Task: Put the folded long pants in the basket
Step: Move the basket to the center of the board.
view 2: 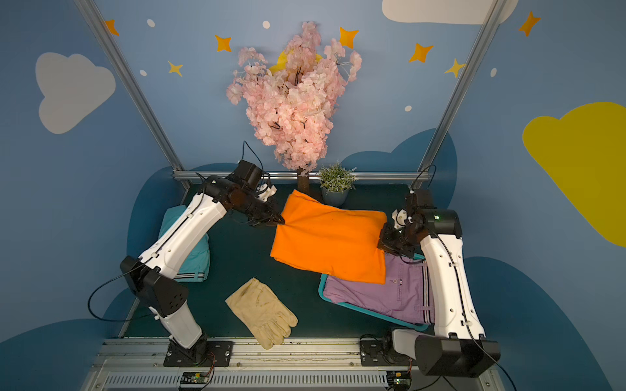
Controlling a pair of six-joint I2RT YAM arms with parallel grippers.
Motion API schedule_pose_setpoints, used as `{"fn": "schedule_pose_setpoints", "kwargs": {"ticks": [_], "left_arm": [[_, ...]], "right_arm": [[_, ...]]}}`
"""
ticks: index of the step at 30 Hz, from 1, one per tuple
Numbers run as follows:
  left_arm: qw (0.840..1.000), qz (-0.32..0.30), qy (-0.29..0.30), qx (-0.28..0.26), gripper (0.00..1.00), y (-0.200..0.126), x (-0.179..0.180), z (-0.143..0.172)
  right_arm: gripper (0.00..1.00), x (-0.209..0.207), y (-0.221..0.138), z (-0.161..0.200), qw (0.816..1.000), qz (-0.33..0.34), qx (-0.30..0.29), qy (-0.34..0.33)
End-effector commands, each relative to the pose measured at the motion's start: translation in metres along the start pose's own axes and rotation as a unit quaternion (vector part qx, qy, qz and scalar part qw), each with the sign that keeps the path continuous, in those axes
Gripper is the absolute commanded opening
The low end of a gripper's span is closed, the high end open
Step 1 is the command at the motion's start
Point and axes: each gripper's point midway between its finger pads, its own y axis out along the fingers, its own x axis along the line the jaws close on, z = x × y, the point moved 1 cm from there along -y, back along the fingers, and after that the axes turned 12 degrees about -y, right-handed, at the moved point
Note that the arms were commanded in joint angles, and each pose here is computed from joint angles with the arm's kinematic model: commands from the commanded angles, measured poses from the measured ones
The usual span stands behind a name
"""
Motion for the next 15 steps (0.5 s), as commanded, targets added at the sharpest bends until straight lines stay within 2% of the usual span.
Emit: {"fn": "schedule_pose_setpoints", "kwargs": {"ticks": [1,4,8,15], "left_arm": [[0.999,-0.036,-0.034,0.017,0.02,0.025,-0.008,0.015],[0.998,-0.030,-0.015,0.060,0.02,0.057,-0.035,0.037],[0.995,-0.032,0.012,0.089,0.02,0.090,-0.062,0.057],[0.989,-0.011,0.034,0.142,0.02,0.136,-0.100,0.089]], "right_arm": [[0.00,-0.049,-0.014,0.036,0.992,0.123,0.009,0.037],[0.00,-0.070,-0.022,0.054,0.982,0.184,0.012,0.042],[0.00,-0.099,-0.049,0.066,0.957,0.284,-0.022,0.052],[0.00,-0.109,-0.060,0.062,0.946,0.317,-0.020,0.061]]}}
